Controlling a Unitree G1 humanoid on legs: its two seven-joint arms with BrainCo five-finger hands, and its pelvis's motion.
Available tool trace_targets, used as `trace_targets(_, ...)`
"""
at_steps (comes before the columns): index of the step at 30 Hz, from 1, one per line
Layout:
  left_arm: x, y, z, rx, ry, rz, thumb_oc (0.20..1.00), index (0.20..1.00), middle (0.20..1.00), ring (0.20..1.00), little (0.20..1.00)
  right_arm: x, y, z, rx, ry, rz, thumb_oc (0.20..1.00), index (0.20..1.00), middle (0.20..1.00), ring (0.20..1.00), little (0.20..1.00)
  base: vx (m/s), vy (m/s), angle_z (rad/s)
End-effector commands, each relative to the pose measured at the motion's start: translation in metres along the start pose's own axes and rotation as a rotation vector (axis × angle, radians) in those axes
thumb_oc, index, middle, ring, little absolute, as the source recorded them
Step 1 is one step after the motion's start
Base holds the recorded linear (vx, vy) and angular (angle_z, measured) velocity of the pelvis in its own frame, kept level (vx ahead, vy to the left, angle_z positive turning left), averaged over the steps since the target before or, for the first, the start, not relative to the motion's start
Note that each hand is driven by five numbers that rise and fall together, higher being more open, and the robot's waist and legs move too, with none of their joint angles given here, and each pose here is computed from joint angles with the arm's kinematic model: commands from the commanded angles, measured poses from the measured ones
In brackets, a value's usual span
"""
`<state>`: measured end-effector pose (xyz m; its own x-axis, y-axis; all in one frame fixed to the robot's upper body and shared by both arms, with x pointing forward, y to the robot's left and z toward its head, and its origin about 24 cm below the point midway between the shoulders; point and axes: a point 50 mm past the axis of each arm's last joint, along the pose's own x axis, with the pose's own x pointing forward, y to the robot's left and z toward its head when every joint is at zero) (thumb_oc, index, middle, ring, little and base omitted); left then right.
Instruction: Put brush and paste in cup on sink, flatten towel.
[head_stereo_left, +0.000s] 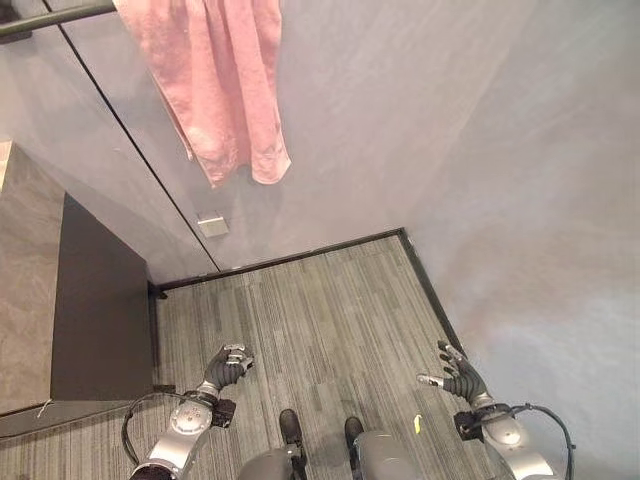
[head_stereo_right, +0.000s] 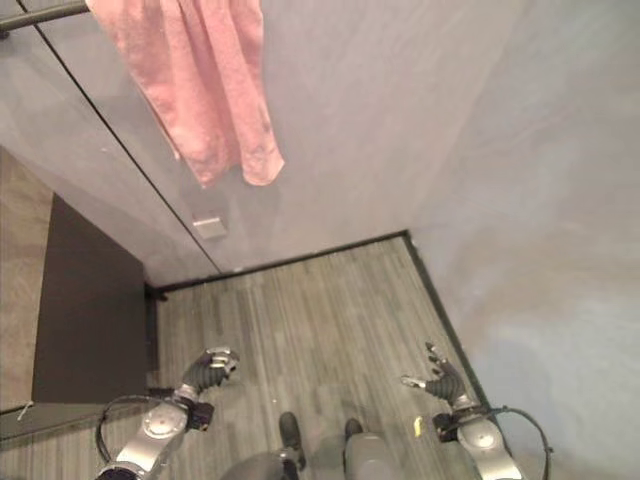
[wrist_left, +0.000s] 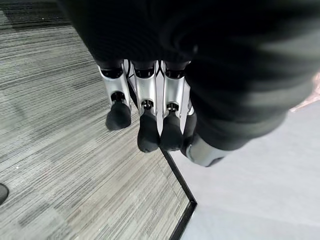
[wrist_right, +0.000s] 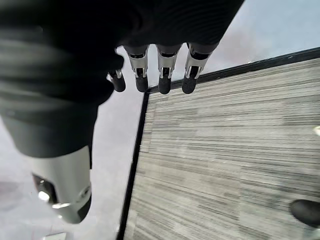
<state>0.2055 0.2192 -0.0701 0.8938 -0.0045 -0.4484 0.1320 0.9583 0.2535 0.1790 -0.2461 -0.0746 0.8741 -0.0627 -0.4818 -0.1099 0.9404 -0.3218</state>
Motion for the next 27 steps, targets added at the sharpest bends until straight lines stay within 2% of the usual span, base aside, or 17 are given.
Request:
trace_targets(1,-0.006,0.012,0.010,0.005,-0.078,0.031,0.200,0.200,0.200,0.200,0.200,0.004,0.008,0.014,0.016,-0.075,0.002,1.000,1.000,1.000,1.000,1.000,0.02,0.114,0.00)
trace_targets(14,-0.002,0.014,0.011,-0.002,-0.078,0.043,0.200,0.200,0.200,0.200,0.200,0.003,0.009,0.010,0.041,-0.066,0.006,1.000,1.000,1.000,1.000,1.000,0.06,0.029,0.04)
trace_targets(23,0.002,0.010,0.013,-0.012,-0.080,0.049,0.200,0.200,0.200,0.200,0.200,0.003,0.003,0.011,0.030,-0.066,-0.021,1.000,1.000,1.000,1.000,1.000,0.22,-0.049,0.29)
trace_targets(27,0.005,-0.002,0.012,-0.019,-0.070,0.016,0.200,0.200,0.200,0.200,0.200,-0.001,-0.004,0.008,0.016,-0.058,-0.028,1.000,1.000,1.000,1.000,1.000,0.26,-0.094,0.21)
